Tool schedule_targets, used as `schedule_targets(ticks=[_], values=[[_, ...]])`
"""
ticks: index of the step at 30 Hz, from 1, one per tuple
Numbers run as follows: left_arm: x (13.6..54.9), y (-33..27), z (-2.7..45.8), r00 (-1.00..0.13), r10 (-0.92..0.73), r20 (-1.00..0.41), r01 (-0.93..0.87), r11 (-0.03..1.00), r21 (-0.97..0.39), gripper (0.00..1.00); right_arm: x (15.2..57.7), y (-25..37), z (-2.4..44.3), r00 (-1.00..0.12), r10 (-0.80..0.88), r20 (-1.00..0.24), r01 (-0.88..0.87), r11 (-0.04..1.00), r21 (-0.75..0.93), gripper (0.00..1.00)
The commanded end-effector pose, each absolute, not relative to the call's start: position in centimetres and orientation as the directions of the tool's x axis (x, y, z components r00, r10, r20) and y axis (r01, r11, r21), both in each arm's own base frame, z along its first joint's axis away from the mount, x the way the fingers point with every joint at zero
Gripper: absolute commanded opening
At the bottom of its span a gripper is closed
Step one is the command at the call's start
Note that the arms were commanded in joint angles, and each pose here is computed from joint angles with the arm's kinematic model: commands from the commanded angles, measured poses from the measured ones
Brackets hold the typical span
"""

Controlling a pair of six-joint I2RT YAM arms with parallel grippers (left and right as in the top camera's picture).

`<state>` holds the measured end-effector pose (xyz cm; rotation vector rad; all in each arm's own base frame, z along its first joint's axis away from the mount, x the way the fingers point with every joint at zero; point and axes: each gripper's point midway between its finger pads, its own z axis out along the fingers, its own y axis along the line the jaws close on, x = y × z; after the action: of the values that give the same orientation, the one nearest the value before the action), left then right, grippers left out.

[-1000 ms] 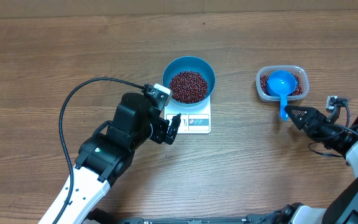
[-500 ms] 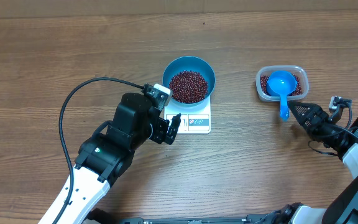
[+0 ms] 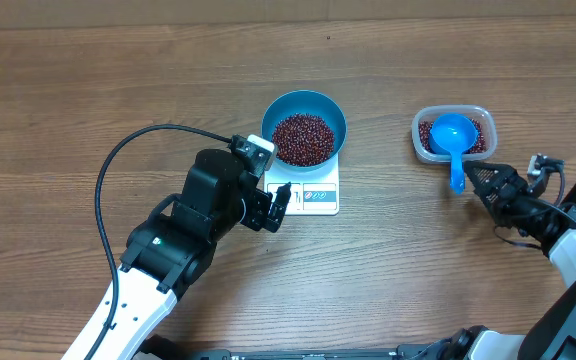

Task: Scoop item into bowl and weigh 150g on scale
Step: 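Approach and grasp the blue cup handle with the right gripper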

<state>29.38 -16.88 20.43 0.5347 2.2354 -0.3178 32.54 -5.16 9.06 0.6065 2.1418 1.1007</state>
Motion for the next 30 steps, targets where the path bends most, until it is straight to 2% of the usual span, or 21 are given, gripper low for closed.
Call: schedule_targets(ticks=[1, 7, 11, 24, 30], values=[[29.3, -16.9, 19.9, -0.605, 0.271, -0.749, 0.468, 0.882, -0.06, 1.0, 32.6, -4.2, 8.7, -0.696, 0.647, -0.312, 0.123, 0.536, 0.835, 1.0], [29.3, -16.9, 19.9, -0.605, 0.271, -0.749, 0.468, 0.882, -0.06, 0.99, 33.5, -4.0, 7.4, -0.677, 0.683, -0.275, 0.237, 0.556, 0.797, 1.0], [29.3, -16.9, 19.9, -0.605, 0.271, -0.749, 0.468, 0.882, -0.06, 1.0, 34.3, -3.4, 7.6, -0.675, 0.682, -0.282, 0.233, 0.56, 0.795, 0.99], [29.3, -16.9, 19.9, -0.605, 0.271, -0.749, 0.468, 0.882, -0.06, 0.99, 34.9, -3.0, 8.1, -0.667, 0.688, -0.286, 0.221, 0.549, 0.806, 0.72], [29.3, -16.9, 19.9, -0.605, 0.27, -0.749, 0.468, 0.882, -0.06, 1.0, 34.7, -2.8, 8.0, -0.672, 0.688, -0.276, 0.228, 0.546, 0.807, 0.7]])
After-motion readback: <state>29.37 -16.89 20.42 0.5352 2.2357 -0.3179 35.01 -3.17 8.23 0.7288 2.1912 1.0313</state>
